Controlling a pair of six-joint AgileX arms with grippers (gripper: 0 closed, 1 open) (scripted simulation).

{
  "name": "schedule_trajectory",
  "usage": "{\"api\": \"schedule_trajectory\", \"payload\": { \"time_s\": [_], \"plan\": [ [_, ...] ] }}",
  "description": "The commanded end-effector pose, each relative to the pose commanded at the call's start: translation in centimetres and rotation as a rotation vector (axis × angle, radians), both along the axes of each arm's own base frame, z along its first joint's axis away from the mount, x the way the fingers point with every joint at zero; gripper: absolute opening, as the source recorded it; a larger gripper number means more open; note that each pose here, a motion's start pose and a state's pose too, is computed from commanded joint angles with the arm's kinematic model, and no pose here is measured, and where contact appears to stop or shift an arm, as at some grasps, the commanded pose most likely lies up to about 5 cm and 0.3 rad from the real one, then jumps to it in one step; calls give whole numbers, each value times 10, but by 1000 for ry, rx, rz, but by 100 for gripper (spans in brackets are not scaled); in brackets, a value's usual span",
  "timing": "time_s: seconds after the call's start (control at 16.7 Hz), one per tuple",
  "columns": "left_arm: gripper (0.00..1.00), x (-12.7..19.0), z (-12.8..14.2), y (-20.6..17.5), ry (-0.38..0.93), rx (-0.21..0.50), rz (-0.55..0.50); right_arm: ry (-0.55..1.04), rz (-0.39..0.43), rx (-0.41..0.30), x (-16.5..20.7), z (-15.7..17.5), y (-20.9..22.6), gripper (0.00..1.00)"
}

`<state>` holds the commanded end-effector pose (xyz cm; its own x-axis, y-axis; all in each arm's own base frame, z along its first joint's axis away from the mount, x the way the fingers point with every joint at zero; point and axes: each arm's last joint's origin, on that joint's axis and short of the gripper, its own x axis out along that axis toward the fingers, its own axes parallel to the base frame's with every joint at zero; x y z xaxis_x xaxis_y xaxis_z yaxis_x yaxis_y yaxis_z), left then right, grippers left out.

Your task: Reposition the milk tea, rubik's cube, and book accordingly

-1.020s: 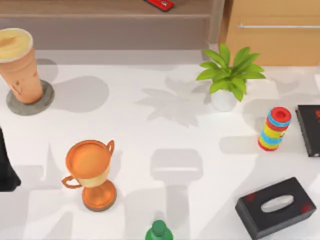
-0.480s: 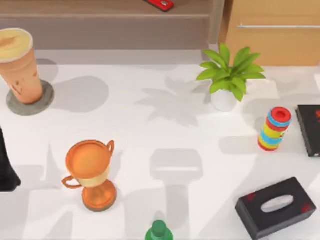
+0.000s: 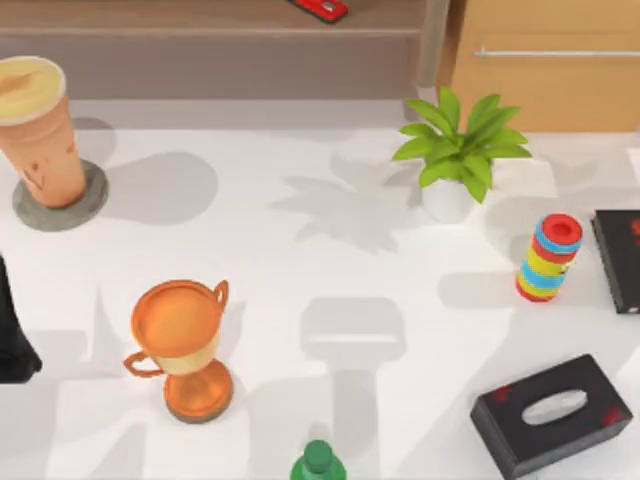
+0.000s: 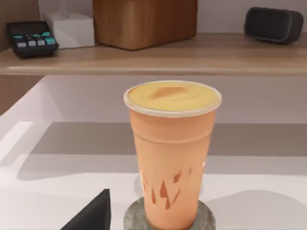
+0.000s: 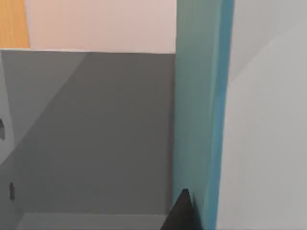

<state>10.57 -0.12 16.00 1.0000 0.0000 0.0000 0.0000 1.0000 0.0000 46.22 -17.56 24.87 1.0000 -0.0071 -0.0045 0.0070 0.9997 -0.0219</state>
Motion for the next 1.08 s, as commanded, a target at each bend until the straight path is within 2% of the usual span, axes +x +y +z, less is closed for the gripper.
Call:
{"api": "schedule_trajectory", "payload": {
  "time_s": [1.08],
  "plan": [
    [100,0,0,0,0,0,0,-13,-3,8,-11,13,1,0]
  ]
}}
